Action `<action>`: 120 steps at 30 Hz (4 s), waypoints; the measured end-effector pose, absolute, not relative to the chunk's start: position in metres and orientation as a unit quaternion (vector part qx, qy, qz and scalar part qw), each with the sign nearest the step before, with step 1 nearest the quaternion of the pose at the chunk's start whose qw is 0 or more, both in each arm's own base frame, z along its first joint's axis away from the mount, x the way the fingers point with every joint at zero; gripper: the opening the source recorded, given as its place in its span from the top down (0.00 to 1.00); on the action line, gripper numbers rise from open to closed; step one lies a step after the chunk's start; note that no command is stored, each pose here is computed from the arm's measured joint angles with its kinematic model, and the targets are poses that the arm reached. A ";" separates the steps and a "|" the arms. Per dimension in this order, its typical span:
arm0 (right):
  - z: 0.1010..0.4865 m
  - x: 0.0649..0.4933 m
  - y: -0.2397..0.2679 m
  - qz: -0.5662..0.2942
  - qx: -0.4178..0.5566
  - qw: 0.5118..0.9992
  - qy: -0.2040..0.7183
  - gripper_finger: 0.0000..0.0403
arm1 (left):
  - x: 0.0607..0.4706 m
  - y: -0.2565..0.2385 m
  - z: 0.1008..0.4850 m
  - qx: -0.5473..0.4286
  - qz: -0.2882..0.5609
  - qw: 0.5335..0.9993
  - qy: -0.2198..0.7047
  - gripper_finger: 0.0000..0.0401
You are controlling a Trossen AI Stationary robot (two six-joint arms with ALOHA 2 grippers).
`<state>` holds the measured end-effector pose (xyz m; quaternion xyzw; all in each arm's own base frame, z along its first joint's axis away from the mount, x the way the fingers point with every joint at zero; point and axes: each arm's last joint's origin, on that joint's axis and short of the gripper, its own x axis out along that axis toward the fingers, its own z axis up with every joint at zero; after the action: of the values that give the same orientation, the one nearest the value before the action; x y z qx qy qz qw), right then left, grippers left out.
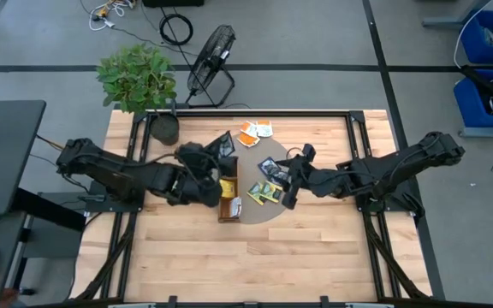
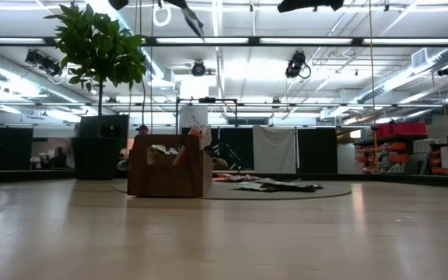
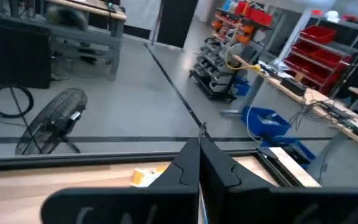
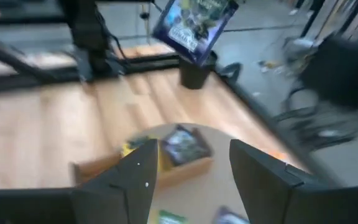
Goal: Pick & Place Tea
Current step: Put the violet tea bag into the top section of the wooden organizer
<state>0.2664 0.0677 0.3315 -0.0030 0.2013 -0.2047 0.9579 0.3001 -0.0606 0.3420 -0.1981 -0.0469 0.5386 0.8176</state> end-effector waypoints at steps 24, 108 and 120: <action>0.362 0.291 0.008 0.025 0.295 0.952 0.084 0.48 | 0.297 -0.103 0.337 -0.265 0.514 0.798 -0.171 1.00; 0.382 0.287 -0.028 0.207 0.254 0.945 0.027 1.00 | 0.283 -0.104 0.441 -0.209 0.267 0.929 -0.146 0.78; 0.357 0.284 -0.020 0.216 0.247 0.932 0.151 1.00 | 0.225 -0.063 0.465 -0.354 0.186 0.909 -0.120 0.56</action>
<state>0.2843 -0.0201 0.3570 0.2472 0.1513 0.2165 0.9323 0.2249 -0.0626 0.4646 -0.3543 -0.1196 0.1859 0.9086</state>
